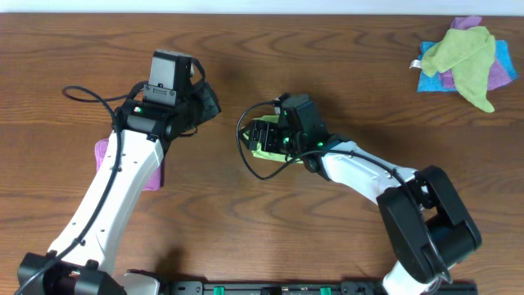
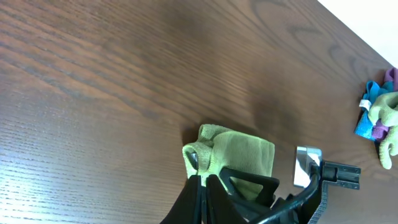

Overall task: Fold the cloth
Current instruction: 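Fold the strip's right half onto the left half with the right gripper, then release the folded cloth and retract both grippers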

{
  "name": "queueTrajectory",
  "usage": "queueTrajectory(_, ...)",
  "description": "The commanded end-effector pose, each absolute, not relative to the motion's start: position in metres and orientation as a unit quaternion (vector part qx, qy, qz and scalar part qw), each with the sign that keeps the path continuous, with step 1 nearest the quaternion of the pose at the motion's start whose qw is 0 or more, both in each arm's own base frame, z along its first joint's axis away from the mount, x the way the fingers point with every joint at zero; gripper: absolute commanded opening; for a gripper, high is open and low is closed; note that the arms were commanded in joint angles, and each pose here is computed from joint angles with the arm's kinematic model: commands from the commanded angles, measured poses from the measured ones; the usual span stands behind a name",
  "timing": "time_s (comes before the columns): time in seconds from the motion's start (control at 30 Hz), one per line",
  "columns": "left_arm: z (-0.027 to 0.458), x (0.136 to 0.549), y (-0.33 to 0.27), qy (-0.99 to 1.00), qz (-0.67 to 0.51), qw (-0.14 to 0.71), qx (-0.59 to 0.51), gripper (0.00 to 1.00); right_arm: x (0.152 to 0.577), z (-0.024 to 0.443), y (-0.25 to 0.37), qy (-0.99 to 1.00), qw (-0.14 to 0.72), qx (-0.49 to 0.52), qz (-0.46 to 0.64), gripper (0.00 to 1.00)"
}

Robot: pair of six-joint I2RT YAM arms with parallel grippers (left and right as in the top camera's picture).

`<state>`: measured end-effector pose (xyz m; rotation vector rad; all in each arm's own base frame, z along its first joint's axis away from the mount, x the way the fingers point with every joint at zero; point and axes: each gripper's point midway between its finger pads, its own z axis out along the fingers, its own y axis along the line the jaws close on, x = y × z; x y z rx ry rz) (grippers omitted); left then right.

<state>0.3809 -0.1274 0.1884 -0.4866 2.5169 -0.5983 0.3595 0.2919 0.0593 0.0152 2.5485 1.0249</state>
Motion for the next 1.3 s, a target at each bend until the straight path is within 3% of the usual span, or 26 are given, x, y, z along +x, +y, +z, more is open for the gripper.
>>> queueTrajectory(0.0,0.196,0.381,-0.124,0.922,-0.222,0.263,-0.175,0.06,0.371,0.103,0.299,0.888,0.245,-0.040,0.388,0.99)
queueTrajectory(0.33,0.196,0.381,-0.124,0.921,-0.224,0.264,-0.180,0.06,0.383,0.183,0.257,0.853,0.327,-0.080,0.399,0.99)
queueTrajectory(0.5,0.197,0.381,-0.126,0.920,-0.228,0.261,-0.181,0.06,0.368,0.207,0.214,0.858,0.360,-0.128,0.344,0.99)
queueTrajectory(0.7,0.198,0.378,-0.132,0.920,-0.246,0.251,-0.174,0.07,0.332,0.230,0.143,0.886,0.380,-0.111,0.243,0.99)
queueTrajectory(0.97,0.202,0.372,-0.137,0.919,-0.260,0.242,-0.170,0.10,0.259,0.235,0.071,0.917,0.373,-0.066,0.125,0.99)
queueTrajectory(1.27,0.223,0.365,-0.135,0.911,-0.269,0.268,-0.160,0.12,0.190,0.189,0.049,0.903,0.405,0.017,0.142,0.99)
